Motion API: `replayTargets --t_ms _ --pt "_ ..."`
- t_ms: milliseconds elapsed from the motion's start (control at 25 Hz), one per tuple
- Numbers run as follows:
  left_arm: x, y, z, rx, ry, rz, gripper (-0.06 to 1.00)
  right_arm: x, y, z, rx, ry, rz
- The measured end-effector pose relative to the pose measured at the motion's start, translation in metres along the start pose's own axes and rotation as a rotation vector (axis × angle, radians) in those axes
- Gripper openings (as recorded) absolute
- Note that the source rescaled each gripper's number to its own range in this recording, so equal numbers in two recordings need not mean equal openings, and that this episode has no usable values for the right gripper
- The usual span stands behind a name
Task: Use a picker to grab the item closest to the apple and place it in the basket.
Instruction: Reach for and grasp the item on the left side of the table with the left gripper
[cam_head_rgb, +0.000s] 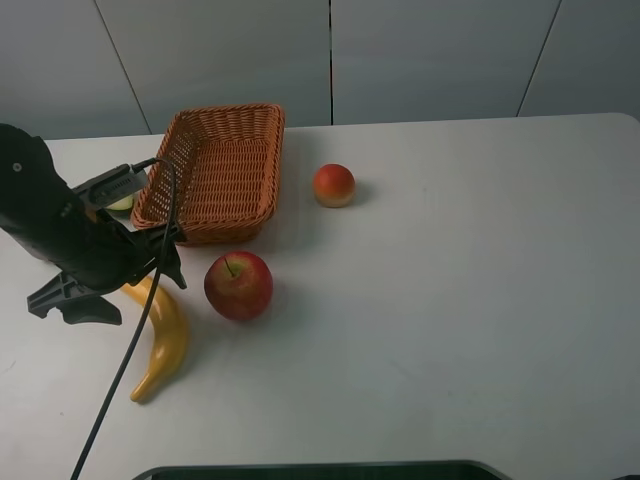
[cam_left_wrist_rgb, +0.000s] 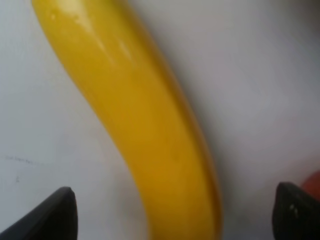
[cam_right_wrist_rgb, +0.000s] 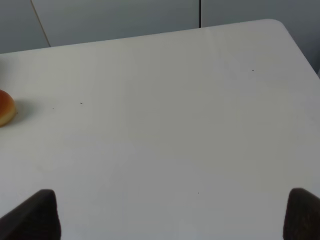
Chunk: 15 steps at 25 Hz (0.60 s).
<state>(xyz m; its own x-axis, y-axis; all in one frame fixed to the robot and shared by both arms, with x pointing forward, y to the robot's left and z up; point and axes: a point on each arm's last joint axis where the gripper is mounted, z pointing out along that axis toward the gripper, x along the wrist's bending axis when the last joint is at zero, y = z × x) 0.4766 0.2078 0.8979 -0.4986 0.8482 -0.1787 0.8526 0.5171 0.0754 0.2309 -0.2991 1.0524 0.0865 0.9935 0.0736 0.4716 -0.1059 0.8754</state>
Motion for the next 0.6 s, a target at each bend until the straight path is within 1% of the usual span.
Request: replayTargets --t_ms 200,360,600 --pt "0.002 0.0 0.011 0.02 0.029 -0.007 1.0 0.0 0.0 0.0 0.0 0.0 0.0" --pt "0.003 -0.001 0.018 0.034 0.05 -0.005 0.98 0.0 0.0 0.0 0.0 0.0 0.0" --pt "0.004 -0.001 0.024 0.045 0.065 -0.006 0.97 0.0 0.0 0.0 0.0 0.0 0.0"
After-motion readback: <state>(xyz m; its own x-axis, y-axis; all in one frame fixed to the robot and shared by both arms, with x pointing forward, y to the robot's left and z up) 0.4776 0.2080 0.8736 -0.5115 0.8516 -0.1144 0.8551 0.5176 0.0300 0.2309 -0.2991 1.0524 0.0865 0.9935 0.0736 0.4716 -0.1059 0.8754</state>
